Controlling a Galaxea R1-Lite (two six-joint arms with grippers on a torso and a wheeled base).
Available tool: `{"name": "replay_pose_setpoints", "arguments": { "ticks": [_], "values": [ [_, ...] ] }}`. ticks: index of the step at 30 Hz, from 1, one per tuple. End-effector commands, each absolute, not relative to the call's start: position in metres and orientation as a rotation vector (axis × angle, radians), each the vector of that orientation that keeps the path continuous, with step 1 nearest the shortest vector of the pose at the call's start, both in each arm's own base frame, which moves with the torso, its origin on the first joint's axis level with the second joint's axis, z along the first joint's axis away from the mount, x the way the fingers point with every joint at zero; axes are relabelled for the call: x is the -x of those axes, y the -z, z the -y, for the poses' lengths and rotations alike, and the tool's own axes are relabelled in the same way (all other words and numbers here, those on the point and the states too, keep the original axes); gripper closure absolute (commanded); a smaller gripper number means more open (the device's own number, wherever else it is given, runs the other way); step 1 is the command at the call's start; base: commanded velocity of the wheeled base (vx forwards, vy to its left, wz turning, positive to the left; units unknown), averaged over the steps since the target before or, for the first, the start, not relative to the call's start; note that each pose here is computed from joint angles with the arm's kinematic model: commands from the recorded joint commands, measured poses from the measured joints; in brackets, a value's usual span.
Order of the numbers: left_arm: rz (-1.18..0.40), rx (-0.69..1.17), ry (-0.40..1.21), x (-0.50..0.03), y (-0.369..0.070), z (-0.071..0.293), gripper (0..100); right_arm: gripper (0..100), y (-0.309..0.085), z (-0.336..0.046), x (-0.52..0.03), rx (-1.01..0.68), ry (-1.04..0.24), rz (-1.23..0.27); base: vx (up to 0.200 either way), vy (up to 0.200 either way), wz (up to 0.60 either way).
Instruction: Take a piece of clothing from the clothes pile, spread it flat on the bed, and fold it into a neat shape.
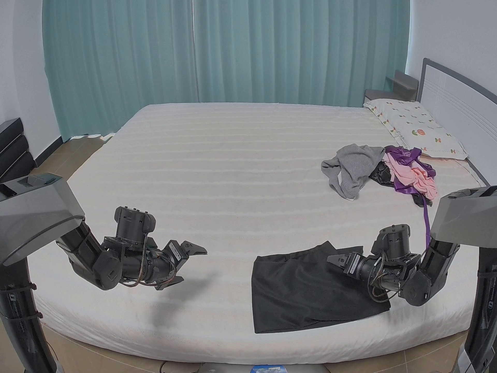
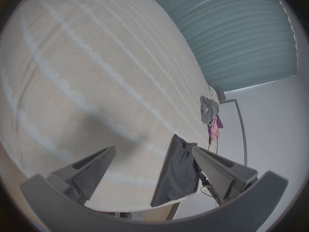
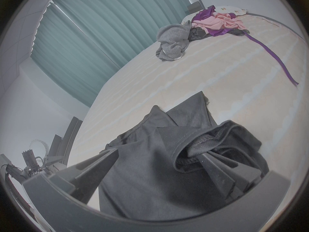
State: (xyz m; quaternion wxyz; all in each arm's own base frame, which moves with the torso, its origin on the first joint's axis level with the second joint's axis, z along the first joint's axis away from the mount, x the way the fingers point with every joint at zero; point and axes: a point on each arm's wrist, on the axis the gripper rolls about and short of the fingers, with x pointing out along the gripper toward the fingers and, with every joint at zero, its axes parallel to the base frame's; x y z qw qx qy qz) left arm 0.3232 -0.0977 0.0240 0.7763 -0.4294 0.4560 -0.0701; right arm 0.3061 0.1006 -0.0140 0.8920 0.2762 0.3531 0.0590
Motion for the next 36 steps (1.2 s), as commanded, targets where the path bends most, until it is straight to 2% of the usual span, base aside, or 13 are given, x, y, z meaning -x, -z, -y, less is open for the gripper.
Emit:
{"name": "replay_pose_setpoints", "arguments": {
  "ticks": [1, 7, 14, 19, 27, 36],
  "values": [
    [-0.989, 0.929, 0.15, -0.323, -0.023, 0.098, 0, 0, 0.021, -0.092, -0.32, -0.591, -0.08, -0.706, 0.0, 0.0, 0.0],
    [-0.989, 0.929, 0.15, -0.323, -0.023, 0.098, 0, 0, 0.023, -0.062, -0.342, -0.613, 0.052, -0.624, 0.0, 0.0, 0.0],
    [-0.987, 0.93, 0.151, -0.324, -0.023, 0.098, 0, 0, 0.021, -0.036, -0.349, -0.639, 0.11, -0.587, 0.0, 0.0, 0.0],
    [-0.987, 0.93, 0.151, -0.324, -0.023, 0.098, 0, 0, 0.02, -0.037, -0.348, -0.648, 0.087, -0.578, 0.0, 0.0, 0.0],
    [-0.987, 0.93, 0.151, -0.324, -0.023, 0.098, 0, 0, 0.018, -0.043, -0.35, -0.668, -0.045, -0.552, 0.0, 0.0, 0.0],
    [-0.988, 0.929, 0.153, -0.325, -0.023, 0.099, 0, 0, 0.027, -0.051, -0.351, -0.671, -0.136, -0.544, 0.0, 0.0, 0.0]
  ]
}}
